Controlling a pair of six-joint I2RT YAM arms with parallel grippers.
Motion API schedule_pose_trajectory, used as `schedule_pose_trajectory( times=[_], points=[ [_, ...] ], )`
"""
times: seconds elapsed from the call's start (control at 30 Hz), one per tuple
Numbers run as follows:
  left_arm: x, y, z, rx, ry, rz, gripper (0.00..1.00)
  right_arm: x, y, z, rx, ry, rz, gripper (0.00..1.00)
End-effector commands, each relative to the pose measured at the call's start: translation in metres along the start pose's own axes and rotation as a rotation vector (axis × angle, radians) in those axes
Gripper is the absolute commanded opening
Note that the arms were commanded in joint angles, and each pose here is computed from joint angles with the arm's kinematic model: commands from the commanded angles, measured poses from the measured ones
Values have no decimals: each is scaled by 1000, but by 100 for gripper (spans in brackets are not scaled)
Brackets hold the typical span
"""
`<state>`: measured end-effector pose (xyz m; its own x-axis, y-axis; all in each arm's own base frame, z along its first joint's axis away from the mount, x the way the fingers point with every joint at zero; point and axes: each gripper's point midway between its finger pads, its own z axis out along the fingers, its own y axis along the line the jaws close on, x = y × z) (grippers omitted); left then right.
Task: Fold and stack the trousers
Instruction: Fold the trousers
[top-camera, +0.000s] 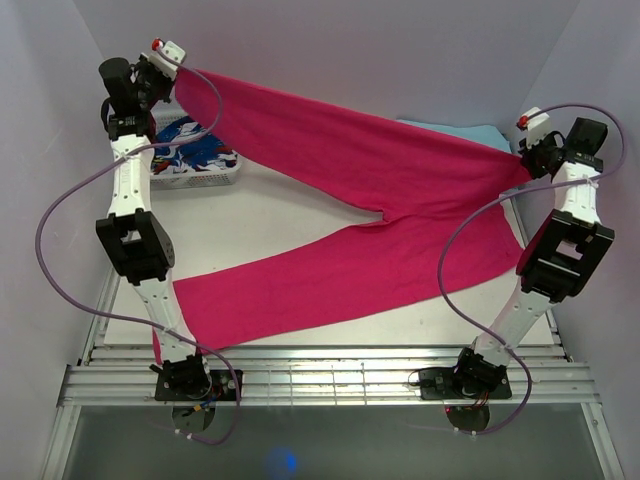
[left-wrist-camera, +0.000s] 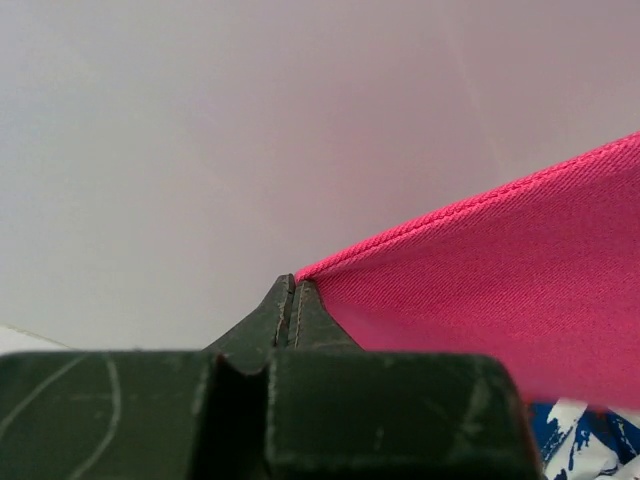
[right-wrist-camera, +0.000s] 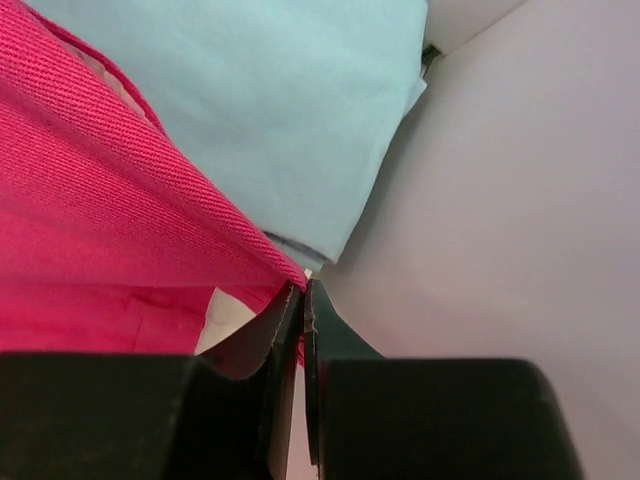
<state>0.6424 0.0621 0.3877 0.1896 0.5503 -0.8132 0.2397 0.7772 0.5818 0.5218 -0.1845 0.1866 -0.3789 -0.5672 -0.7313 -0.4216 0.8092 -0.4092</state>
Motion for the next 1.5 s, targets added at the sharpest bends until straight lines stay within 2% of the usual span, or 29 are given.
schedule_pose_trajectory(
  times=[0.0, 0.03, 0.07, 0.1, 0.13, 0.17, 0.2, 0.23, 0.27, 0.3, 0.33, 0.37, 0.4, 0.47, 0.5, 0.57, 0.63, 0.83, 0.93, 1.03, 1.17, 1.2, 1.3, 1.4, 1.47],
  points=[
    [-72, 85, -55, -253, -103, 119, 0, -10, -40, -30, 129, -54, -24, 8],
    [-73, 77, -60, -227, -104, 124, 0, -15, -36, -38, 125, -69, -55, 8],
    [-54, 52, -59, -146, -77, 116, 0, -13, -30, -41, 112, -73, -82, 8],
    [-54, 42, -66, -116, -74, 125, 0, -10, -22, -42, 95, -79, -108, 8],
    [-72, 37, -84, -103, -85, 143, 0, 0, -9, -44, 73, -63, -156, 8],
    [-46, 12, -88, -38, -33, 136, 0, 3, -3, -46, 60, -63, -181, 8],
    [-38, -6, -96, 20, -4, 116, 0, 3, 1, -51, 58, -63, -206, 8],
    [-57, -7, -115, 12, -17, 138, 0, 16, 11, -48, 33, -45, -230, 8],
    [-33, -29, -123, 52, 34, 109, 0, 20, 14, -50, 28, -39, -242, 8],
    [-25, -40, -134, 80, 66, 132, 0, 22, 16, -54, 30, -33, -257, 8],
    [-39, -42, -153, 68, 60, 154, 0, 29, 21, -53, 15, -22, -276, 8],
    [-33, -51, -163, 83, 82, 150, 0, 32, 24, -54, 8, -17, -286, 8],
    [-5, -76, -176, 148, 156, 124, 0, 36, 24, -56, 4, -8, -295, 8],
    [-3, -90, -202, 155, 199, 124, 0, 46, 28, -57, -13, 15, -307, 8],
    [26, -116, -217, 211, 273, 82, 0, 48, 31, -57, -24, 20, -311, 8],
    [37, -130, -241, 211, 319, 75, 0, 55, 34, -59, -41, 37, -318, 8],
    [75, -163, -267, 272, 417, 14, 0, 63, 40, -58, -64, 54, -317, 8],
    [129, -208, -317, 307, 562, -96, 0, 77, 49, -56, -117, 94, -333, 8],
    [147, -212, -329, 311, 611, -122, 0, 77, 46, -55, -122, 101, -337, 8],
    [159, -199, -328, 290, 640, -153, 0, 70, 38, -55, -121, 95, -338, 8],
    [156, -152, -318, 221, 636, -202, 0, 55, 23, -58, -105, 79, -351, 8],
    [143, -132, -313, 202, 618, -194, 0, 53, 22, -60, -104, 80, -353, 8],
    [125, -109, -319, 221, 595, -212, 0, 43, 23, -72, -104, 54, -391, 8],
    [103, -116, -341, 296, 583, -257, 0, 42, 34, -83, -121, 35, -426, 8],
    [93, -123, -359, 353, 564, -196, 0, 49, 45, -89, -136, 41, -465, 8]
  ],
)
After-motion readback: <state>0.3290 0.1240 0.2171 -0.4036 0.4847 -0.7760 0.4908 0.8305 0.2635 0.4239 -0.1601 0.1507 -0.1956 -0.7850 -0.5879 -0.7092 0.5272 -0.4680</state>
